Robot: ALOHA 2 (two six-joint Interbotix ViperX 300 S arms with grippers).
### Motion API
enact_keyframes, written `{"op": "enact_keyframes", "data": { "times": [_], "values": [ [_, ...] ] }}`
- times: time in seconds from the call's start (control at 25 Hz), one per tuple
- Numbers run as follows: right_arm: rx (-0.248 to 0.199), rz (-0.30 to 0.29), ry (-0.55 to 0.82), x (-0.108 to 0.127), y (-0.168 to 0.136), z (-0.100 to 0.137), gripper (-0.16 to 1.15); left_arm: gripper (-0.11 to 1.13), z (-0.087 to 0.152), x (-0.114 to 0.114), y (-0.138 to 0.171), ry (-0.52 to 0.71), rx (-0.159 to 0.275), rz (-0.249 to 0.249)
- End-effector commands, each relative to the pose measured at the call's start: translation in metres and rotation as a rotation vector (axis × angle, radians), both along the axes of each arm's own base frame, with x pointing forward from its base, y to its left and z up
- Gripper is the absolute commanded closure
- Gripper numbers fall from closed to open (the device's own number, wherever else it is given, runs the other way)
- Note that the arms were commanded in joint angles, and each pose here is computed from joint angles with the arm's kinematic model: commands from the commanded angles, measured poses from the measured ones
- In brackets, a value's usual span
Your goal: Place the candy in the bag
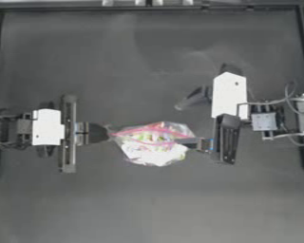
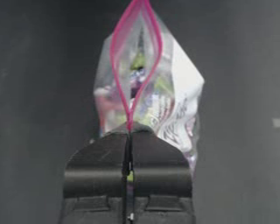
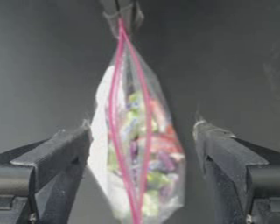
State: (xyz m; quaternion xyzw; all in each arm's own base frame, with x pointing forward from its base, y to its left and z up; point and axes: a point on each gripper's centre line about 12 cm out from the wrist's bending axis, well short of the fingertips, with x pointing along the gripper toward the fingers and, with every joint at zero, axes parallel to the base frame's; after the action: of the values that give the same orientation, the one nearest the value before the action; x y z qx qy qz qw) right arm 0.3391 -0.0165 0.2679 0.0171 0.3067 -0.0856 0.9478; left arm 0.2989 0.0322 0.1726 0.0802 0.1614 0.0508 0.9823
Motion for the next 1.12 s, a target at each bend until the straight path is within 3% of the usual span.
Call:
{"op": "enact_keyframes", "data": {
  "times": [0.04,0.76,0.84,0.92,1.12],
  "values": [
    [0.004,0.003,-0.033,-0.001,0.0013,0.011,0.0,0.97,0.0151,-0.0004,0.0007,-0.061,0.007,0.003],
    [0.004,0.008,-0.033,-0.0012,0.0025,0.0101,0.0,0.94,0.0103,-0.0062,0.0012,-0.083,0.002,0.018],
    [0.004,0.009,-0.032,-0.0013,0.0029,0.01,0.0,0.87,0.0109,-0.0048,0.0008,-0.084,0.004,0.014],
    [0.004,0.011,-0.033,-0.0012,0.0035,0.0101,0.0,0.71,0.01,-0.0037,0.0005,-0.081,0.004,0.013],
    [0.005,0.011,-0.027,-0.0022,0.0036,0.0073,0.0,0.2,0.0098,0.0015,0.0013,-0.081,-0.009,0.02]
  ]
}}
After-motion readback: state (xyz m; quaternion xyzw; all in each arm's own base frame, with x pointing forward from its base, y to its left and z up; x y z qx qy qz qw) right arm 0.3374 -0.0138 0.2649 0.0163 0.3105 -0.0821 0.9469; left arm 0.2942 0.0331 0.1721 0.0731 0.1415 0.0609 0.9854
